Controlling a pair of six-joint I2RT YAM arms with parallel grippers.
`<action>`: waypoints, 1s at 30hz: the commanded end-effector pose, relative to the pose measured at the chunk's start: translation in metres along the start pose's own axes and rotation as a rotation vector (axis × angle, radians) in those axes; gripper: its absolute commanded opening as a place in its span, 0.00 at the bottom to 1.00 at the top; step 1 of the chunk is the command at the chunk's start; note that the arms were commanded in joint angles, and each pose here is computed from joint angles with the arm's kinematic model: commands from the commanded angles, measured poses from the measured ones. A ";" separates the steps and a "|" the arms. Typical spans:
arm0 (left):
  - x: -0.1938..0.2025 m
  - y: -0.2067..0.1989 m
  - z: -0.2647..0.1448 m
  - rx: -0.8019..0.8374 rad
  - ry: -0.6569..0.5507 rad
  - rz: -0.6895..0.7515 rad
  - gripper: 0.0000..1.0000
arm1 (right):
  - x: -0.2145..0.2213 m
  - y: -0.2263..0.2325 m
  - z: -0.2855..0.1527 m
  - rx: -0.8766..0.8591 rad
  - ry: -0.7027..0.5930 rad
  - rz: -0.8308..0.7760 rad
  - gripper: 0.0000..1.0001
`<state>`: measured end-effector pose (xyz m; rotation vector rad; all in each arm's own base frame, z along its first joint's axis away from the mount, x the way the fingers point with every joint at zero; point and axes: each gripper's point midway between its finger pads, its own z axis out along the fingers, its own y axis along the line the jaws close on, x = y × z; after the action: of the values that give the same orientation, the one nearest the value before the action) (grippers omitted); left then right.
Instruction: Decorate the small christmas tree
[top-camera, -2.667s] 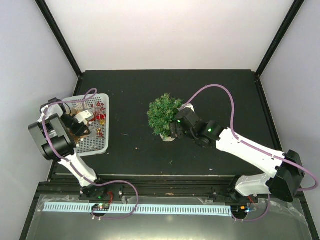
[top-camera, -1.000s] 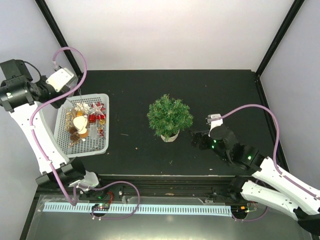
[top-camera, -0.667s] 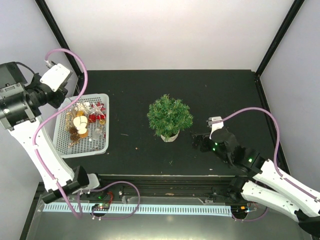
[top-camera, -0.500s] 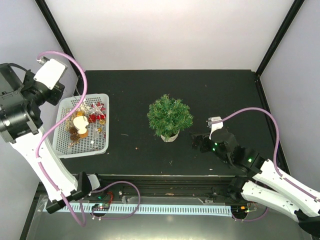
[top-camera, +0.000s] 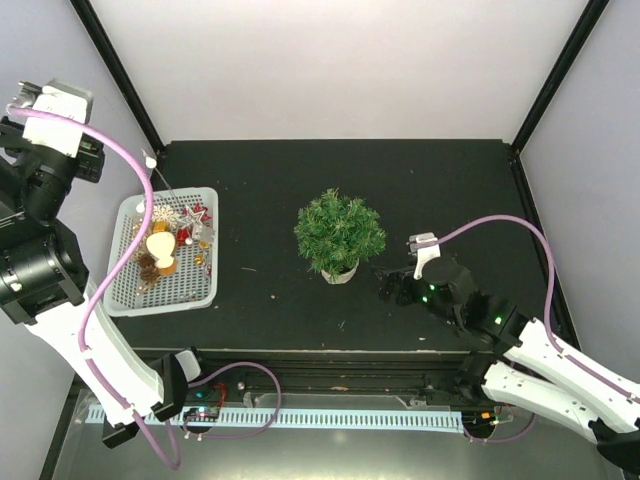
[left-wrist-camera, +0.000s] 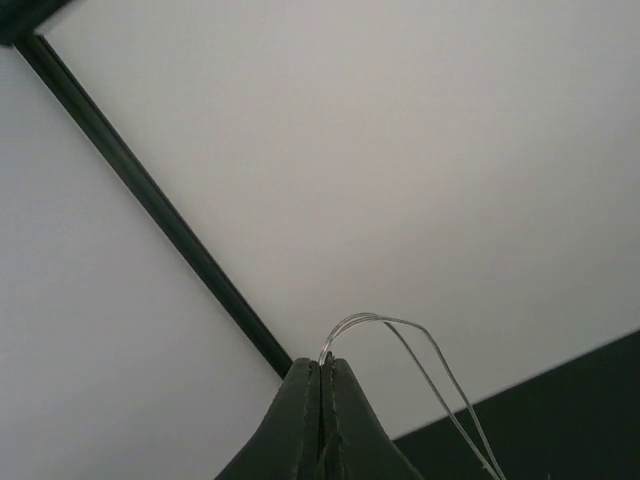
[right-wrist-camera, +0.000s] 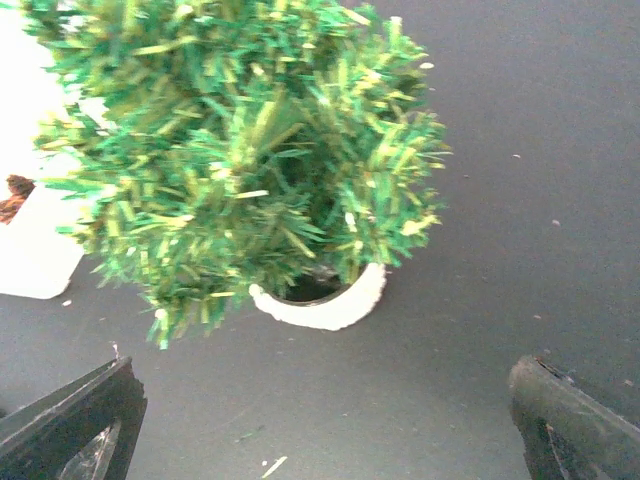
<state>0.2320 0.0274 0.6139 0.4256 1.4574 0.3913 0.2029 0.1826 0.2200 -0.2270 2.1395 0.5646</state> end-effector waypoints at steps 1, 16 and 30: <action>-0.044 -0.003 -0.013 0.029 -0.146 -0.040 0.02 | -0.017 0.039 -0.011 -0.203 -0.048 -0.045 1.00; -0.023 -0.083 -0.011 0.432 -0.097 -0.216 0.02 | -0.053 0.145 -0.056 -0.561 -0.091 -0.272 0.99; 0.018 -0.173 -0.041 0.767 0.013 -0.176 0.02 | -0.081 0.223 -0.043 -0.598 -0.123 -0.336 0.99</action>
<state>0.2086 -0.1015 0.5308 0.8080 1.5667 -0.3084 0.1304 0.3432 0.3495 -0.8807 1.7881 0.9789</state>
